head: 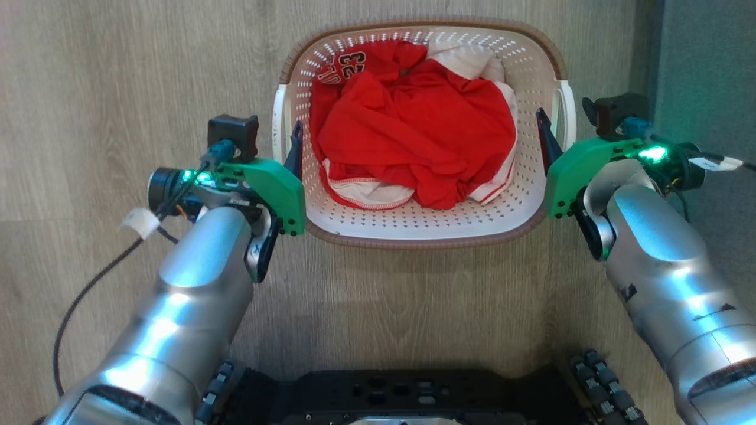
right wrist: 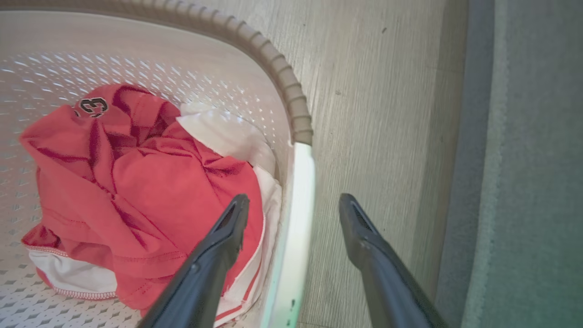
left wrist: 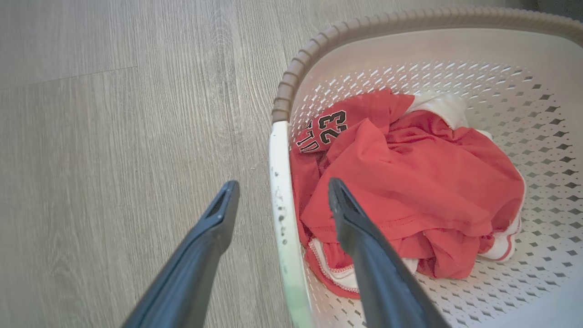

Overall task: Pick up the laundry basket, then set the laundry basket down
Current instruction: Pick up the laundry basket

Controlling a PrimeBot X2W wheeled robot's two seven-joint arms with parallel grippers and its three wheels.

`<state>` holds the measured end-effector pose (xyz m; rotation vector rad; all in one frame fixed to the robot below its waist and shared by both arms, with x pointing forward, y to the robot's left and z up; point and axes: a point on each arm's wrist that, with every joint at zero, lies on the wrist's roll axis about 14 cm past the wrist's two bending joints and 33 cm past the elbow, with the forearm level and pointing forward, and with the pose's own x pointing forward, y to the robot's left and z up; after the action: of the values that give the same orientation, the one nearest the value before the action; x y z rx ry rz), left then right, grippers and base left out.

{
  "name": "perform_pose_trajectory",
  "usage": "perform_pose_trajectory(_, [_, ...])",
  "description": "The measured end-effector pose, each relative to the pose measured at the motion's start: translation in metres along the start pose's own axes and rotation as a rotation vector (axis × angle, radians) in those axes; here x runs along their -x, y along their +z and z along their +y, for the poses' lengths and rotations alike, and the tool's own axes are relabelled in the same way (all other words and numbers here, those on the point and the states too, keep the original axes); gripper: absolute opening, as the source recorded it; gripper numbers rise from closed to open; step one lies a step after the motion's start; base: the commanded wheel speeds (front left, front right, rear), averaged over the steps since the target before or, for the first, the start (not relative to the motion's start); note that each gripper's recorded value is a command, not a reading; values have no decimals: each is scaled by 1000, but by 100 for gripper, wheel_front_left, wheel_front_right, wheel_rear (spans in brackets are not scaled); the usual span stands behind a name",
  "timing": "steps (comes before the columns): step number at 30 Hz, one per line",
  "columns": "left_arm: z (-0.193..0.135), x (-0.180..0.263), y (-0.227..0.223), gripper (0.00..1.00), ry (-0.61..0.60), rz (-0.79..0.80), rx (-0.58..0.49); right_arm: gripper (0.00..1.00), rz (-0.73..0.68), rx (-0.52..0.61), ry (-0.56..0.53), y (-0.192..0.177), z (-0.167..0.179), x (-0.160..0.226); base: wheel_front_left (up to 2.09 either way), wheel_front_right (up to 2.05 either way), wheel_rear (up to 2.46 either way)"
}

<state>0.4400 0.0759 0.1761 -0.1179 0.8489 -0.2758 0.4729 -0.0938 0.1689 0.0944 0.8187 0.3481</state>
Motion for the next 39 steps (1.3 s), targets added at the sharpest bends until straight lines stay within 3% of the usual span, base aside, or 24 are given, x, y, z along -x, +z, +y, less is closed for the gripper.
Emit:
perform_pose_trajectory(10, [-10,-9,-34,100,-94,141,-24,100,105,-79,2,-20,3,-11,0,0,0])
perform_pose_trajectory(27, [-10,-27,-67,100,-130,341,-48,100,217,-80,33,-39,3,-26,0,0,0])
perform_pose_trajectory(39, [-12,-30,-72,100,-145,371,-72,100,250,-102,55,-46,9,-33,0,0,0])
